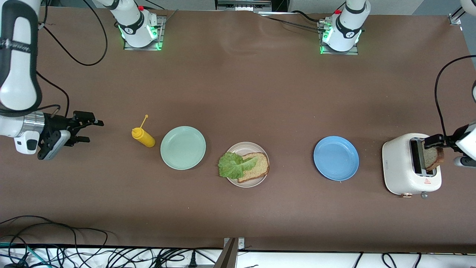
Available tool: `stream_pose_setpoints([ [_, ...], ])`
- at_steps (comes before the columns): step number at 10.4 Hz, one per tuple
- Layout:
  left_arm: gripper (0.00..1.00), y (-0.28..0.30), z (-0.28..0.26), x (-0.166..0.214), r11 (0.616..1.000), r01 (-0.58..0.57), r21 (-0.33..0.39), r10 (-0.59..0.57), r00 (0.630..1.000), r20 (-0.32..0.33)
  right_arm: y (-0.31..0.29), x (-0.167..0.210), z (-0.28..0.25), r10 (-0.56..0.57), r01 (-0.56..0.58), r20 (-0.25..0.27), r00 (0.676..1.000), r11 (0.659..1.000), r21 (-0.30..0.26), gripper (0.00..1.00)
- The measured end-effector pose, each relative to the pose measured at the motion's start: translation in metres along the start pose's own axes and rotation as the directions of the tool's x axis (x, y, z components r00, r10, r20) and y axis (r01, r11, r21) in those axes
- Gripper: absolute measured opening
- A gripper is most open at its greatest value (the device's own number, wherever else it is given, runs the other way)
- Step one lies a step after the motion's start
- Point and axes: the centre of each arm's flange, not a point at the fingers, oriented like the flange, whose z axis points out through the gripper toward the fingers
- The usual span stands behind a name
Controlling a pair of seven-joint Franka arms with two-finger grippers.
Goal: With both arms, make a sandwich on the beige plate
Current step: 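Move the right gripper to the mustard while the left gripper grasps the slice, then grasp the mustard bottle with the right gripper while the left gripper lifts the slice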
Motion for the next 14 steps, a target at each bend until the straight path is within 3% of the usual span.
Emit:
stream_pose_setpoints([
  [2, 1.0, -0.001, 0.015, 0.009, 1.0, -0.003, 0.006, 0.003, 1.0, -0.012, 0.029, -0.03, 0.029, -0.179, 0.185, -0.115, 0.977, 0.982, 0.047, 1.0],
  [3, 1.0, -0.002, 0.023, 0.011, 1.0, -0.002, 0.006, 0.002, 1.0, -0.008, 0.041, -0.039, 0.046, -0.266, 0.28, -0.189, 0.945, 0.959, 0.052, 1.0],
  [5, 1.0, -0.008, 0.034, 0.011, 1.0, 0.005, 0.003, -0.005, 1.0, 0.004, 0.056, -0.051, 0.083, -0.382, 0.425, -0.328, 0.864, 0.902, 0.07, 1.0],
  [6, 1.0, -0.01, 0.037, 0.01, 1.0, 0.008, 0.002, -0.008, 1.0, 0.008, 0.063, -0.055, 0.106, -0.435, 0.498, -0.404, 0.804, 0.865, 0.058, 1.0],
  [7, 0.88, -0.011, 0.04, 0.011, 1.0, 0.009, 0.001, -0.009, 1.0, 0.011, 0.069, -0.058, 0.134, -0.473, 0.557, -0.48, 0.739, 0.83, 0.04, 1.0],
  [8, 0.71, -0.011, 0.042, 0.011, 1.0, 0.009, 0.001, -0.009, 1.0, 0.014, 0.071, -0.06, 0.158, -0.485, 0.59, -0.53, 0.695, 0.806, 0.036, 1.0],
  [12, 0.16, -0.035, 0.042, 0.003, 0.999, 0.046, 0.001, -0.046, 0.999, 0.012, 0.055, -0.041, 0.196, -0.493, 0.654, -0.604, 0.626, 0.754, 0.063, 1.0],
  [14, 0.14, -0.03, 0.042, 0.005, 0.999, 0.039, -0.003, -0.039, 0.999, 0.01, 0.052, -0.035, 0.208, -0.487, 0.66, -0.628, 0.607, 0.749, 0.058, 0.99],
])
